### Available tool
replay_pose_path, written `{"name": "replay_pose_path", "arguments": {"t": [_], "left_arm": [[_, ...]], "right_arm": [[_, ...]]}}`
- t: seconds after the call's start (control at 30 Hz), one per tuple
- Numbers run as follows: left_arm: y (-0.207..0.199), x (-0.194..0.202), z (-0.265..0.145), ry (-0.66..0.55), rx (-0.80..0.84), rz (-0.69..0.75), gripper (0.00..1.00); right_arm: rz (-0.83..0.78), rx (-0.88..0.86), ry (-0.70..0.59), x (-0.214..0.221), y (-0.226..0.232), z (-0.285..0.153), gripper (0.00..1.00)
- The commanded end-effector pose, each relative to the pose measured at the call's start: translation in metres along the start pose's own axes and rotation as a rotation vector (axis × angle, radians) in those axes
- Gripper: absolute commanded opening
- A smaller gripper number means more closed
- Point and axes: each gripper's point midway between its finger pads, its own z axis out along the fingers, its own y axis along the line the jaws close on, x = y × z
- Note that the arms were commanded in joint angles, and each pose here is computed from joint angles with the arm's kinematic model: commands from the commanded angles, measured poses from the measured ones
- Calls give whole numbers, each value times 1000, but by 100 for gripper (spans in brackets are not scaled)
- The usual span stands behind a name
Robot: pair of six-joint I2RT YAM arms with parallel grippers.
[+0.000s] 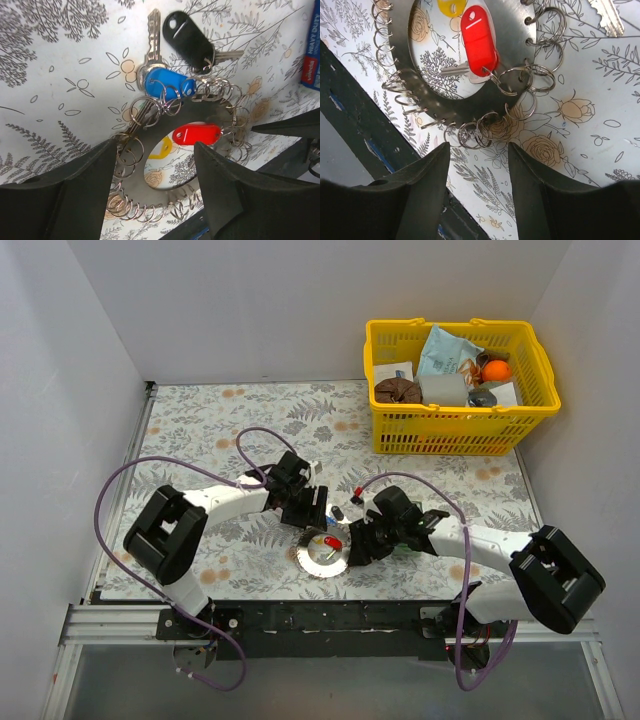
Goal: Put the keys on the keyring
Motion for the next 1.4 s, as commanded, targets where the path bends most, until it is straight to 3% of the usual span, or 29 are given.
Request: {"name": "replay_pose_path", "arguments": {"t": [0.0, 0.2, 0.3, 0.33, 0.43, 1.03, 1.37], "left_arm": [[2, 15, 5, 51, 26, -3, 63], [4, 21, 5, 68, 24, -14, 63], [7, 24, 6, 73, 7, -32, 63], [10, 27, 7, 82, -4, -35, 62], [17, 30, 7, 83, -36, -51, 62], [40, 31, -15, 34, -158, -164, 61], [19, 34, -38, 33, -89, -172, 60]], "right_arm": [[10, 5, -6, 1, 2, 3, 58], [12, -10, -9, 3, 2, 14, 40], [19, 8, 16, 4, -3, 21, 24], [9, 9, 5, 0, -4, 25, 15], [-1, 42, -10, -8, -10, 28, 2], [-104, 232, -107, -89, -68, 26, 1], [-191, 158, -165, -160, -54, 51, 1]]}}
